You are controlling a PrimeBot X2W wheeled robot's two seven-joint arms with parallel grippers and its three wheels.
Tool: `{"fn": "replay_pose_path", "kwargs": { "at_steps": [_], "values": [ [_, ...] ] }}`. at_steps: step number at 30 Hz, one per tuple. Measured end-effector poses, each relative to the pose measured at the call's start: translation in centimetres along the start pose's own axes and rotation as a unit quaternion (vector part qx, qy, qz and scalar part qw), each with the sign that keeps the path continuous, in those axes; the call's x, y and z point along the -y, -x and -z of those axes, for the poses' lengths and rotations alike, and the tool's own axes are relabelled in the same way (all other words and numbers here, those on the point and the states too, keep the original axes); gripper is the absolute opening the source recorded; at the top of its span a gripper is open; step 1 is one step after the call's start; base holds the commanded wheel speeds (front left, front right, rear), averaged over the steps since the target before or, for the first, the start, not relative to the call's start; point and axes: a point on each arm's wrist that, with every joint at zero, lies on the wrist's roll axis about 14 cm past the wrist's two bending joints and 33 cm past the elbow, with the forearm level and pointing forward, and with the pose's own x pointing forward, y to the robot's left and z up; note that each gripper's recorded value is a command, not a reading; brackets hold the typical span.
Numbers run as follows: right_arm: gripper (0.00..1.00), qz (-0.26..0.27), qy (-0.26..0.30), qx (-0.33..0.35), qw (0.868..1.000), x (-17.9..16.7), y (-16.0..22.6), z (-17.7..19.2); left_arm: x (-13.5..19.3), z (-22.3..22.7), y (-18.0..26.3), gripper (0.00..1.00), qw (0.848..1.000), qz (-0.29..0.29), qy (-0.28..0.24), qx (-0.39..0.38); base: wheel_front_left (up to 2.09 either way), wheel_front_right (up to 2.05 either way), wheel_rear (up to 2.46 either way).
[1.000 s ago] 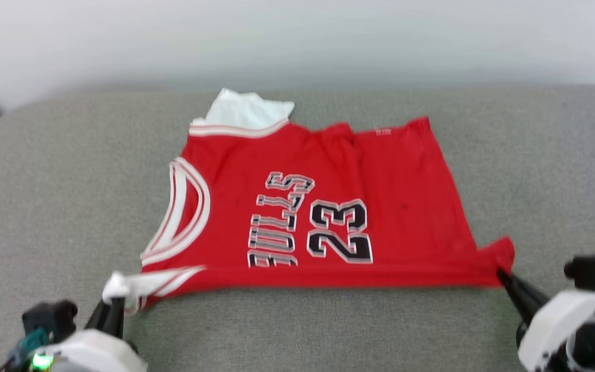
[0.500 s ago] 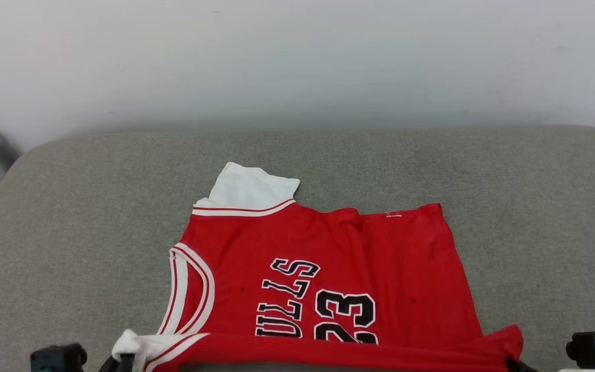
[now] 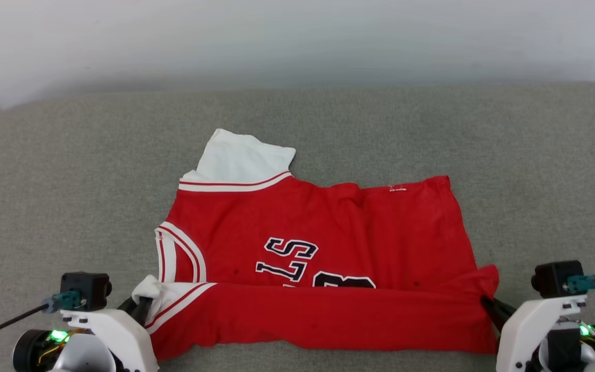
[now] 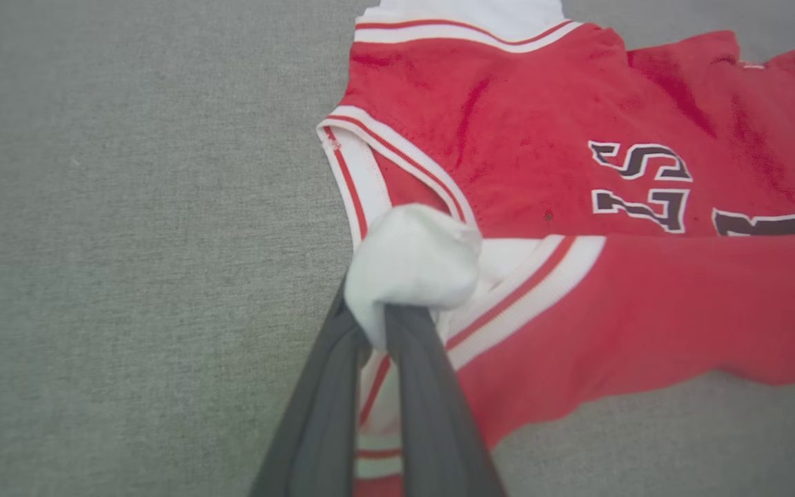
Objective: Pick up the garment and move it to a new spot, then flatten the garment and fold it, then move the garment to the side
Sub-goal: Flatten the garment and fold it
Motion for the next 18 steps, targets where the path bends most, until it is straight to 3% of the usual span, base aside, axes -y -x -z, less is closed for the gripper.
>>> {"fn": "replay_pose_path", "kwargs": {
  "at_steps": [2, 3, 4, 5, 6, 7, 8, 9, 18],
  "values": [
    [0.0, -0.003, 0.004, -0.003, 1.0, -0.1, -0.9, -0.1, 0.0, 0.8, -0.8, 0.0, 1.0, 0.006, 0.001, -0.022, 0.0, 0.0, 0.0],
    [0.09, -0.002, 0.007, -0.005, 1.0, 0.0, -1.4, -0.1, -0.1, 1.1, -1.3, 0.03, 1.0, 0.006, 0.002, -0.027, 0.0, 0.0, 0.0],
    [0.41, -0.002, 0.008, -0.007, 1.0, 0.0, -1.8, 0.0, 0.0, 1.3, -1.7, 0.07, 0.999, 0.011, 0.003, -0.032, 0.0, 0.0, 0.0],
    [0.84, -0.003, 0.009, -0.009, 1.0, 0.0, -2.1, 0.2, 0.1, 1.6, -2.1, 0.16, 0.999, 0.015, 0.007, -0.039, 0.0, 0.0, 0.0],
    [1.0, -0.004, 0.011, -0.011, 1.0, 0.0, -2.5, 0.3, 0.2, 2.0, -2.4, 0.33, 0.999, 0.017, 0.009, -0.044, 0.0, 0.0, 0.0],
    [1.0, -0.004, 0.011, -0.011, 1.0, 0.0, -2.5, 0.3, 0.2, 2.0, -2.4, 0.65, 0.999, 0.017, 0.009, -0.044, 0.0, 0.0, 0.0],
    [1.0, -0.006, 0.013, -0.008, 1.0, -0.1, -2.9, 0.5, 0.0, 2.6, -2.8, 0.9, 0.998, 0.013, 0.015, -0.051, 0.0, 0.0, 0.0],
    [1.0, -0.006, 0.013, -0.008, 1.0, -0.1, -2.9, 0.5, 0.0, 2.6, -2.8, 1.0, 0.998, 0.013, 0.015, -0.051, 0.0, 0.0, 0.0],
    [1.0, -0.011, 0.007, 0.101, 0.995, -0.3, -1.6, -2.3, -1.0, 2.4, -2.2, 1.0, 0.999, -0.001, 0.028, -0.034, 0.0, 0.0, 0.0]
  ]
}}
